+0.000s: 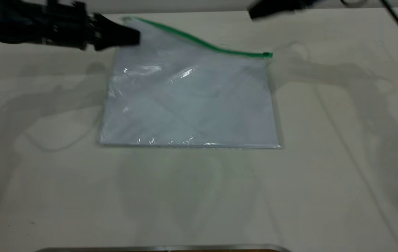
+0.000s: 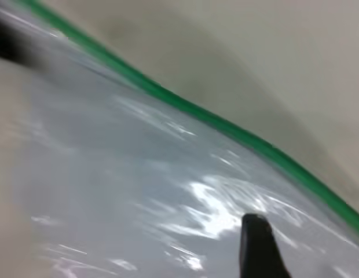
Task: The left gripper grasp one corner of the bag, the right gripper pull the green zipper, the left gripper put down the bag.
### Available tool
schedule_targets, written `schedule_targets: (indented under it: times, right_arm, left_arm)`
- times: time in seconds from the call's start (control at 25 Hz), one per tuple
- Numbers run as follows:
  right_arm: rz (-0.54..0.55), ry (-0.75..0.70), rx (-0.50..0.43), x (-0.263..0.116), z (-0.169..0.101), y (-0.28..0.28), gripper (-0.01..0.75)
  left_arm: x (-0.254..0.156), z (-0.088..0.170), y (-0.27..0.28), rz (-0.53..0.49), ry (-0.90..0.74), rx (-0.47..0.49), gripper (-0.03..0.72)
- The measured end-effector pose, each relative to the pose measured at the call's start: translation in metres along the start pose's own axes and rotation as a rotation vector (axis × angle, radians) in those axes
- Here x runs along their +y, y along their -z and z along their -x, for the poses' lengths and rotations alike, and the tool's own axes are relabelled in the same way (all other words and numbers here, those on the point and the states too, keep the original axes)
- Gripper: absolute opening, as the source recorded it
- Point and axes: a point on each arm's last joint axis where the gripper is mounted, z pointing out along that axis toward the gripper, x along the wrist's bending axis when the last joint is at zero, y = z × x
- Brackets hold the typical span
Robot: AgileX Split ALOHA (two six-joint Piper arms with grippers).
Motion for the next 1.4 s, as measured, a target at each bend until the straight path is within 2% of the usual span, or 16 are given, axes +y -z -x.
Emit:
schedule_targets:
  times: [0.08, 0.2, 0.36, 0.48, 0.56, 0.68, 0.8, 0.96, 1.08, 1.2, 1.4]
  right_arm:
    - [0.017, 0.03, 0.085, 0.025, -0.027, 0.007, 0.486]
    - [0.031, 0.063, 0.154, 0.058, -0.064, 0.019, 0.489]
    - [0.023, 0.1, 0.2, 0.101, -0.117, 0.054, 0.491]
    - [0.002, 0.107, 0.172, 0.127, -0.154, 0.094, 0.491]
    - [-0.02, 0.108, 0.109, 0.14, -0.179, 0.126, 0.491]
    - [-0.047, 0.087, -0.009, 0.152, -0.217, 0.173, 0.491]
    - [-0.033, 0.011, -0.15, 0.158, -0.256, 0.221, 0.491]
    - [0.033, -0.052, -0.368, 0.149, -0.307, 0.286, 0.491]
    - [0.078, -0.096, -0.499, 0.125, -0.339, 0.321, 0.491]
    - [0.077, -0.15, -0.607, 0.089, -0.356, 0.339, 0.491]
    - [-0.026, -0.251, -0.766, 0.007, -0.358, 0.339, 0.491]
  left_arm:
    - [-0.006, 0.002, -0.013, -0.036, 0.058, 0.028, 0.132]
    - [-0.009, 0.006, -0.024, -0.077, 0.097, 0.06, 0.268]
    - [0.013, 0.009, -0.01, -0.073, 0.098, 0.083, 0.47]
    - [0.053, 0.016, 0.026, -0.042, 0.099, 0.111, 0.544]
    - [0.083, 0.025, 0.059, -0.023, 0.104, 0.131, 0.552]
    - [0.129, 0.052, 0.111, -0.005, 0.106, 0.177, 0.549]
    - [0.169, 0.098, 0.154, -0.018, 0.06, 0.211, 0.535]
    - [0.207, 0.173, 0.198, -0.053, -0.044, 0.287, 0.52]
    - [0.218, 0.221, 0.224, -0.076, -0.076, 0.37, 0.519]
    - [0.22, 0.262, 0.248, -0.114, -0.073, 0.46, 0.519]
    - [0.204, 0.307, 0.277, -0.236, 0.023, 0.606, 0.519]
